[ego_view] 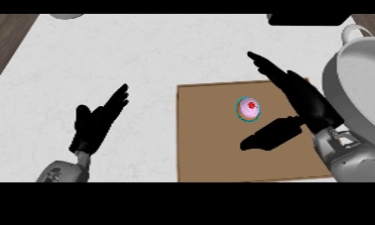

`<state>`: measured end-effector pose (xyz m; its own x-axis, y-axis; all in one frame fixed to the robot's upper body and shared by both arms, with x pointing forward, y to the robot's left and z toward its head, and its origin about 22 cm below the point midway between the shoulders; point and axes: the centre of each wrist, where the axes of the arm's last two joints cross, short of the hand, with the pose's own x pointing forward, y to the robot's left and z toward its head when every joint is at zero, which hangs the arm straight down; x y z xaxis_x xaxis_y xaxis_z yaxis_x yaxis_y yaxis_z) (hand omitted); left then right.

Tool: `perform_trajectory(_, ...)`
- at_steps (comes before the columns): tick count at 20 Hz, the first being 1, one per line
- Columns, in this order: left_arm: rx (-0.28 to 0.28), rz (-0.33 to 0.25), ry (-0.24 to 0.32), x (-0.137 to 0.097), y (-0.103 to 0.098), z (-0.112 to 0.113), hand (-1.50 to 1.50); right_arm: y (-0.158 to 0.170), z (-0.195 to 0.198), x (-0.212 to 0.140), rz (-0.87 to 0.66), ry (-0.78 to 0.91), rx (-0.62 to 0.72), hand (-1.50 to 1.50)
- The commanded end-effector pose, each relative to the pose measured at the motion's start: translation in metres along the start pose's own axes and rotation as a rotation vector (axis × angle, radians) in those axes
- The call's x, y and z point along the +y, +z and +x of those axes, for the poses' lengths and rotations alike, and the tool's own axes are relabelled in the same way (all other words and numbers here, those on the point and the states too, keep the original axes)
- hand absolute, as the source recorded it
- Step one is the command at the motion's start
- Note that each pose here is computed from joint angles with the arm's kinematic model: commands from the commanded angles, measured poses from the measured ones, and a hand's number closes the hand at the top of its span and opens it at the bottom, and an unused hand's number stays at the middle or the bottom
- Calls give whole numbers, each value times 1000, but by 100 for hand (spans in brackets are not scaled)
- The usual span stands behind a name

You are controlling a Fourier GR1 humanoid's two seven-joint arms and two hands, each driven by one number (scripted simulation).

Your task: Pick the cupcake from the tray and place it in the pot

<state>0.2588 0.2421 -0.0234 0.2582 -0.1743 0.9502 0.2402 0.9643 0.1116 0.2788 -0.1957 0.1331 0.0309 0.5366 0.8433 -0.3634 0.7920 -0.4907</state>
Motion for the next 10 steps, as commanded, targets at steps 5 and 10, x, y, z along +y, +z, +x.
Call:
perform_trajectory(5,0,-10,-7,7,8,3,0,-10,-53,1,98,96,118,-150)
perform_trajectory(10,5,-18,3,-18,15,-17,0,-20,-68,-19,8,72,42,-150)
